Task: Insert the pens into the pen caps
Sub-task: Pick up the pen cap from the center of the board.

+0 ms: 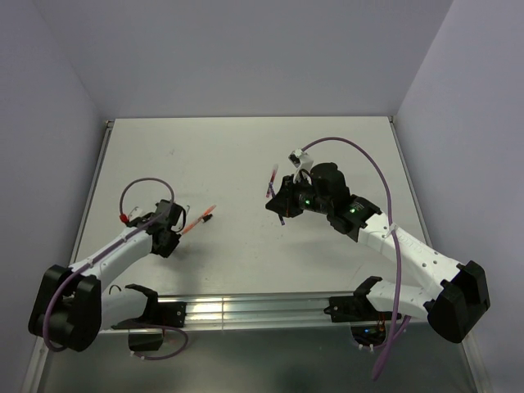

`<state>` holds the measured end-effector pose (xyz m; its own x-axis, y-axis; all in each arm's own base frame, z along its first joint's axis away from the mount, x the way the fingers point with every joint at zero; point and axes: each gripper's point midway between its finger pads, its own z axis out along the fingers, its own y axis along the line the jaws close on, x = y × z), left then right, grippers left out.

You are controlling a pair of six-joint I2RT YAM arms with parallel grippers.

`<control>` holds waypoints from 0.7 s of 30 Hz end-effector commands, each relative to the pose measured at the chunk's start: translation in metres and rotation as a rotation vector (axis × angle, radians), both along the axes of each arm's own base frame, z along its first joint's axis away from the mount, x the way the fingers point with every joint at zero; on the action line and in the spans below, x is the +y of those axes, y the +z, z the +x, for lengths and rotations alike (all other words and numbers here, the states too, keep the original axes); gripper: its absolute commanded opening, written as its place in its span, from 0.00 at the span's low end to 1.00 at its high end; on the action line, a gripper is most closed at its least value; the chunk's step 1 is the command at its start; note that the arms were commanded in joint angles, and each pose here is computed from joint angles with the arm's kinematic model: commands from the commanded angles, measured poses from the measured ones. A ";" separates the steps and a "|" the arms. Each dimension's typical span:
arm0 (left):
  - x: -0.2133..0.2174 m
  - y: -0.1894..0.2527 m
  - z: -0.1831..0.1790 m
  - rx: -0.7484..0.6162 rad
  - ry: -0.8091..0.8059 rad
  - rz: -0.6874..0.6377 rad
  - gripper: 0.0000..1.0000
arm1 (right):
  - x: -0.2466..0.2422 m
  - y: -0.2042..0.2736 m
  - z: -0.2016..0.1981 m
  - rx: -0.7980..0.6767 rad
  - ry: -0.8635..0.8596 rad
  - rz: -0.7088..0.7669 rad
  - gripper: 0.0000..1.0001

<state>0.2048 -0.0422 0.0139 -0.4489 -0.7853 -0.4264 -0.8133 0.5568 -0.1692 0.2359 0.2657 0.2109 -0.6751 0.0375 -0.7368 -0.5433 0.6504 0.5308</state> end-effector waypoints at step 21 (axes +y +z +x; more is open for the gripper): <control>-0.143 0.324 0.136 -0.834 -0.792 -0.290 0.00 | 0.011 0.066 -0.027 -0.168 0.147 0.213 0.00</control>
<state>0.3359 -0.1487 0.3005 -0.4878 -0.6244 -0.6101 -0.0857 0.7298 -0.6783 0.2153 0.2714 0.2431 -0.6239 0.0636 -0.7789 -0.6391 0.5321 0.5553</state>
